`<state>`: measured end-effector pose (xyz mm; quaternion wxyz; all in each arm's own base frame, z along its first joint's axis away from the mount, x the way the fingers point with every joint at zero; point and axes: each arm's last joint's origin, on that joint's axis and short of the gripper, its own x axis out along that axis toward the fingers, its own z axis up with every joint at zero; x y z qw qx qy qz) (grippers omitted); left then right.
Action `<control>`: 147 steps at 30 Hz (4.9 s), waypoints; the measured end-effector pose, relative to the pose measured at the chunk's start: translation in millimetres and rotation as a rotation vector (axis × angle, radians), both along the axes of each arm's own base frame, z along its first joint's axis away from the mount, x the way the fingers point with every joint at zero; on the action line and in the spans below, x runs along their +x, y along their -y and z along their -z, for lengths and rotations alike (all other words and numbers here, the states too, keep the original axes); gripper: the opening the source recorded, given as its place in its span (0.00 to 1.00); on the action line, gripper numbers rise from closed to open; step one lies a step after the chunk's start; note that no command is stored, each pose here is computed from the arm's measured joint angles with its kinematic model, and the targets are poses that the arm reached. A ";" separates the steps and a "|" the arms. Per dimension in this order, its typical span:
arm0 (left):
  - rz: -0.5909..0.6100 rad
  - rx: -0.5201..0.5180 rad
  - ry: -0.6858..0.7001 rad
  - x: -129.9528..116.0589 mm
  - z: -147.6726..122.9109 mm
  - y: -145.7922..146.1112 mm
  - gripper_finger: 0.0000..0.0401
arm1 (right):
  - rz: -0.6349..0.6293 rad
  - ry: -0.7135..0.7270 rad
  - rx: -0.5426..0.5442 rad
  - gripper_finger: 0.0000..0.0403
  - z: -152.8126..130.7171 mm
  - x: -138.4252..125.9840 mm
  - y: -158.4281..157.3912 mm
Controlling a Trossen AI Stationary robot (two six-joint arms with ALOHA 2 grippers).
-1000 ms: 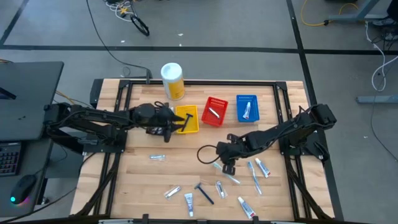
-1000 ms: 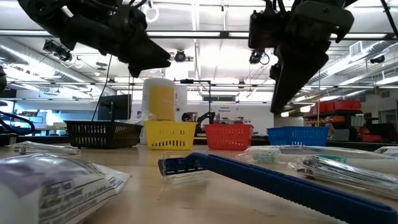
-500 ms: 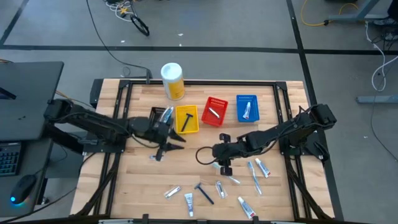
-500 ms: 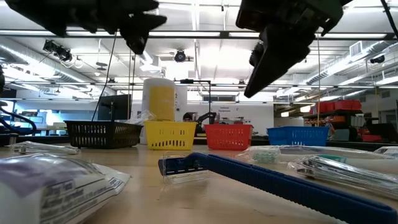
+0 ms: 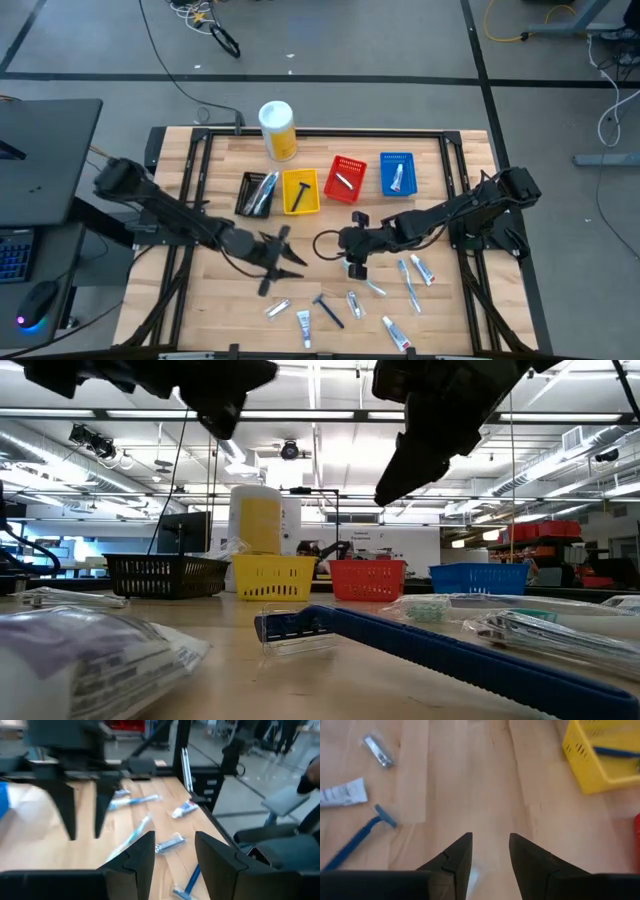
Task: Pick & Place Travel size toiletries
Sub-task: Put the blue razor into the yellow bin, then put the silver nail cutter into the red bin
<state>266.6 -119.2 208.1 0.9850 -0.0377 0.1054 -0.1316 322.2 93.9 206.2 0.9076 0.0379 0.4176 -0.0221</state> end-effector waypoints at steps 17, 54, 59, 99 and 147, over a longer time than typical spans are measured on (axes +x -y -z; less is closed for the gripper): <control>0.116 0.163 -0.320 98.8 24.0 79.4 0.41 | -0.072 -0.114 0.212 0.35 23.0 -48.5 -77.5; 0.089 0.314 -0.617 111.6 83.2 81.7 0.17 | -0.077 0.069 0.279 0.35 59.2 -78.8 -92.7; 0.033 0.301 -0.616 114.1 83.0 76.8 0.10 | -0.077 0.069 0.278 0.35 59.2 -78.8 -92.7; -1.268 -0.277 -0.730 102.1 32.6 -158.4 0.18 | -0.047 0.107 0.186 0.35 60.1 -79.2 -90.5; -0.607 0.157 -1.134 0.4 -15.2 21.4 0.45 | -0.002 0.140 0.084 0.35 59.1 -58.1 -60.1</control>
